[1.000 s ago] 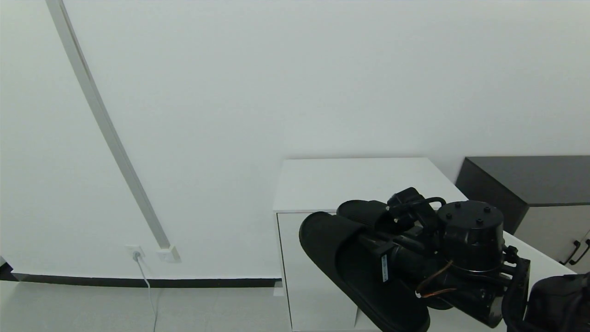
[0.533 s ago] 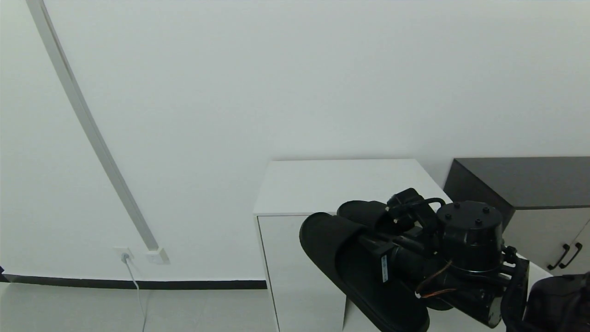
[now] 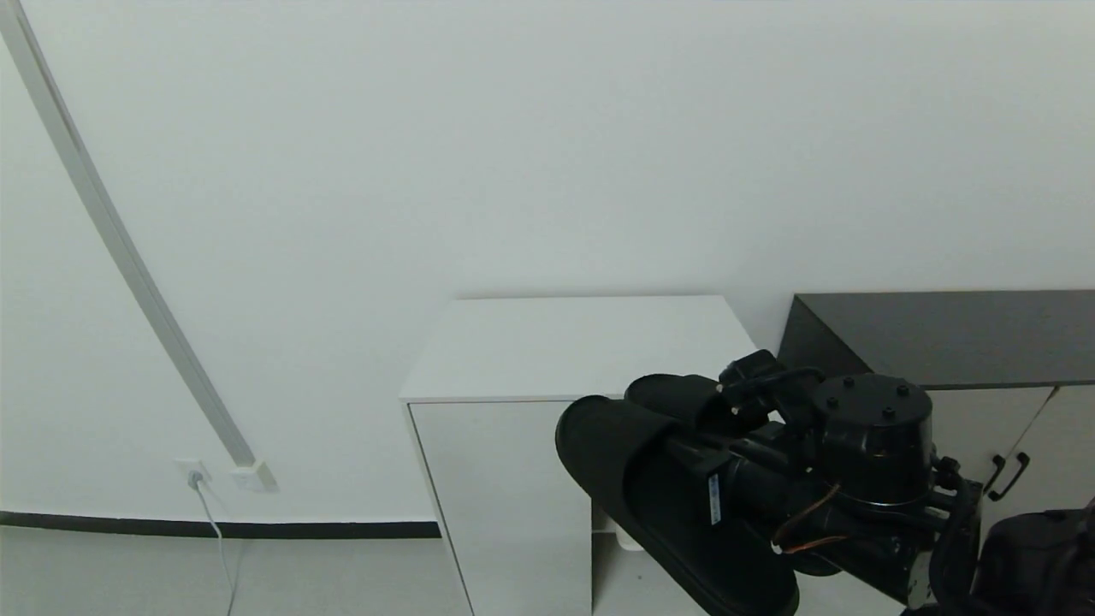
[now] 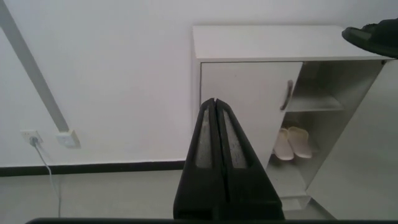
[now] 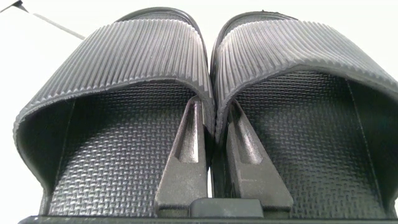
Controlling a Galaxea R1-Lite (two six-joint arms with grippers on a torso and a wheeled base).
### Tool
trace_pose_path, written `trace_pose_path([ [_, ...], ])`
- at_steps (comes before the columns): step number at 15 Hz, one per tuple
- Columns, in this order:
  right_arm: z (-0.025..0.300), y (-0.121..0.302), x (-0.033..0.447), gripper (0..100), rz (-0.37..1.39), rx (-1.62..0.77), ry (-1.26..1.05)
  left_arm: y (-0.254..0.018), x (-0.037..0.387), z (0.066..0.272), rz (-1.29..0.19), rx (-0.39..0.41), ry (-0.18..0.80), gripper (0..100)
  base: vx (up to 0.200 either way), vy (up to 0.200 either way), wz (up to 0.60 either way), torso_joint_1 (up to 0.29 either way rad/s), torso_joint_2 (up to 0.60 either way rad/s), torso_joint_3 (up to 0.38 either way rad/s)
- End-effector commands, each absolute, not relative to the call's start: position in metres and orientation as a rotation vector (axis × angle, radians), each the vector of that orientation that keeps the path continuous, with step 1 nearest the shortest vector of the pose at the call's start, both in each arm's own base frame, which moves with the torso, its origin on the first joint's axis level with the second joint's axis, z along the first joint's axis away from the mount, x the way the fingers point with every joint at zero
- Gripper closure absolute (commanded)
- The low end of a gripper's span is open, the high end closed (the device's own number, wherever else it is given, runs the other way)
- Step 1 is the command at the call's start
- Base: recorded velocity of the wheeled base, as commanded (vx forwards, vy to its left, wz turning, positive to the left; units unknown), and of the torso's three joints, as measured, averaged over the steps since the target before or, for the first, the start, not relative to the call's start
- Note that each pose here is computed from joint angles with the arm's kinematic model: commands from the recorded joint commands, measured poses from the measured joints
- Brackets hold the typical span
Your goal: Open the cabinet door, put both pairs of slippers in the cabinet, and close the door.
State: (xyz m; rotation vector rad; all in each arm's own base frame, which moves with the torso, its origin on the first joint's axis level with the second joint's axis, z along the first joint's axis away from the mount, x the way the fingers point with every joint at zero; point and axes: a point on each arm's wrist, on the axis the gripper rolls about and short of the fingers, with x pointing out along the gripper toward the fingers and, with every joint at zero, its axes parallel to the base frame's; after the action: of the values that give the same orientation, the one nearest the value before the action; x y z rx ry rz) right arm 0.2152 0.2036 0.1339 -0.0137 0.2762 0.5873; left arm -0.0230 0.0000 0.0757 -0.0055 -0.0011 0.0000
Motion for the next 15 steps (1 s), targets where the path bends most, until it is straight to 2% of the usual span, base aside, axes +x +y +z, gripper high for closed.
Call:
trace_pose_path([
  [1,0.1336,0.2029,0.2166,100,0.579,-0.015,0.273,0.0000,-0.0229,0.0757,0.002,-0.006,0.000,100,0.000,-0.200,0.00,0.017,0.00,-0.002],
  [2,0.1332,0.2020,0.2170,100,0.576,-0.016,0.274,0.0000,-0.0229,0.0757,0.000,-0.006,0.000,100,0.000,-0.200,0.00,0.002,0.00,-0.002],
  [15,0.1305,0.2034,0.2166,100,0.579,-0.016,0.274,0.0000,-0.0229,0.0757,0.000,-0.008,0.000,100,0.000,0.000,0.00,0.000,0.00,0.000],
])
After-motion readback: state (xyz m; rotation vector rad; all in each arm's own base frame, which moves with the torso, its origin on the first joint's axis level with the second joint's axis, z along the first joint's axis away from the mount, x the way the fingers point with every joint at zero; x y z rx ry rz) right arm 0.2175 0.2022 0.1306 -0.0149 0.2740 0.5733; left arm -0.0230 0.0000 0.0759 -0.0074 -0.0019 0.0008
